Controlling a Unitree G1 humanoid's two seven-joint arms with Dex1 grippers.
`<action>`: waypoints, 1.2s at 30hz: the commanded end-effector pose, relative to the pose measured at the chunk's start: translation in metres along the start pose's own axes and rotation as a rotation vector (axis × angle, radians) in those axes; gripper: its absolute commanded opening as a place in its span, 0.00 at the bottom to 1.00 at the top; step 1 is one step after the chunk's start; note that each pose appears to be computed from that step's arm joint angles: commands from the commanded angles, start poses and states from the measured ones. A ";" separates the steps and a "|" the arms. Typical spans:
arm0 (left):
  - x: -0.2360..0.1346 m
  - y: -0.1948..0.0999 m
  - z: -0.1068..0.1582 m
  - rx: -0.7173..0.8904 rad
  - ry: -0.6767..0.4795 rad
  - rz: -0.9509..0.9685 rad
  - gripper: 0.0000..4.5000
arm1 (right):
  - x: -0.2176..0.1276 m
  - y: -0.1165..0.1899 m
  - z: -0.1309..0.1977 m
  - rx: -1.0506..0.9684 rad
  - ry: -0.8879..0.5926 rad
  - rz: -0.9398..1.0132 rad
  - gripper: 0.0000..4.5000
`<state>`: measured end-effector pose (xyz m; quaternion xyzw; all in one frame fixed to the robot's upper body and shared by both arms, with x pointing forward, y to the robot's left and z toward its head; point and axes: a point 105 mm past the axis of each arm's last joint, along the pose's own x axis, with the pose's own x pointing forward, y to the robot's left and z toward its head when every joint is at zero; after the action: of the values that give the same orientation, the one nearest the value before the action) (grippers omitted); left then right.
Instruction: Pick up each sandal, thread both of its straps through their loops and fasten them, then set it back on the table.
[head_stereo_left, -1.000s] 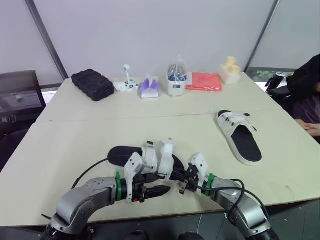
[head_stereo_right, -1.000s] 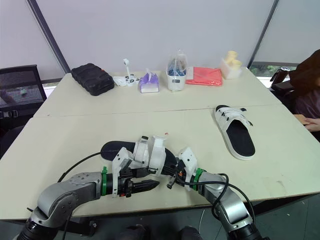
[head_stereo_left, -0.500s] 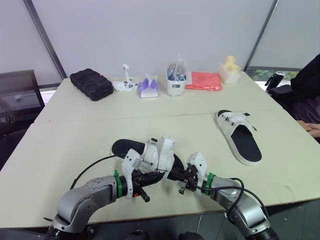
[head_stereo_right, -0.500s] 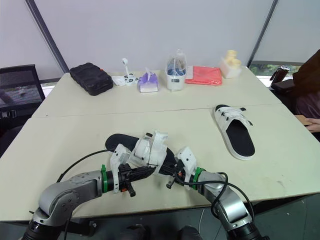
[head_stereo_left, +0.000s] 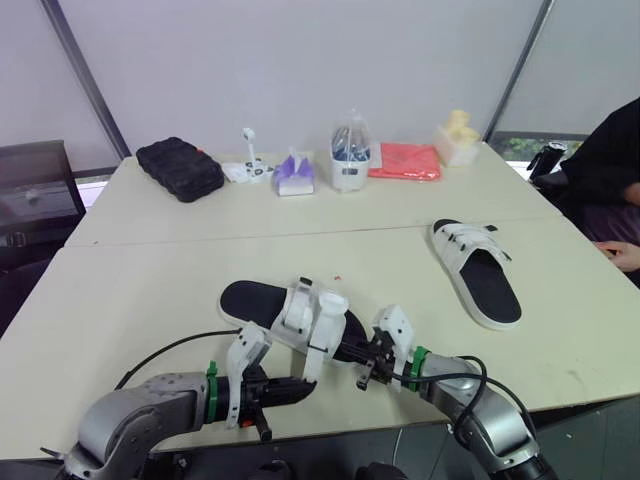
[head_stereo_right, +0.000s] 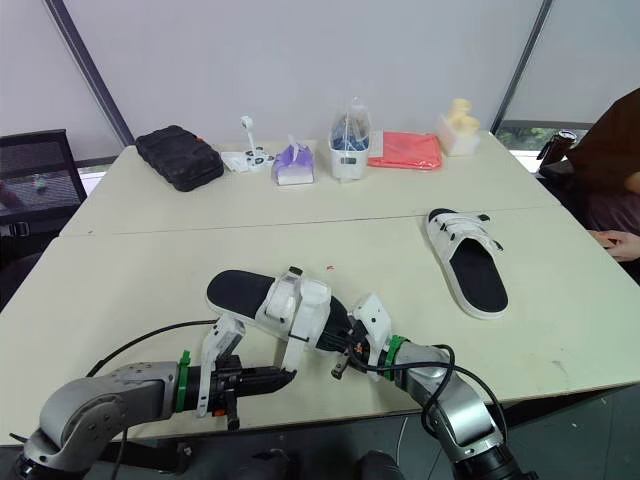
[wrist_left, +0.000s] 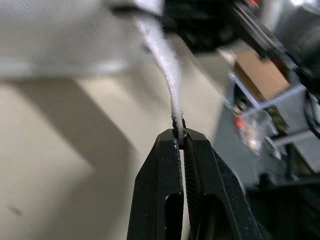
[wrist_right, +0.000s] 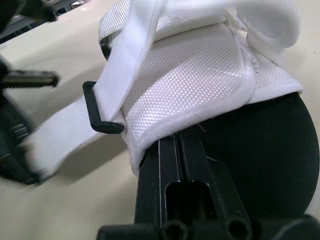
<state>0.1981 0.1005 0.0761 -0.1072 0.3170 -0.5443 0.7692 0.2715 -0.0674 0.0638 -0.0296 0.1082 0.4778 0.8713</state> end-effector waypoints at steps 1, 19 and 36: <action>-0.011 -0.019 0.002 0.019 0.007 -0.100 0.01 | -0.003 0.000 -0.029 0.052 0.105 -0.011 0.00; -0.005 -0.016 0.104 -0.046 -0.357 -0.160 0.01 | 0.005 -0.003 -0.027 0.037 0.095 0.003 0.00; 0.006 -0.005 0.143 0.061 -0.373 -0.137 0.90 | 0.009 -0.008 -0.026 0.024 0.075 -0.034 0.00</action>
<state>0.2788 0.0663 0.1682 -0.2304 0.1843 -0.5622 0.7726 0.2777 -0.0613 0.0632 -0.0339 0.0936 0.4826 0.8702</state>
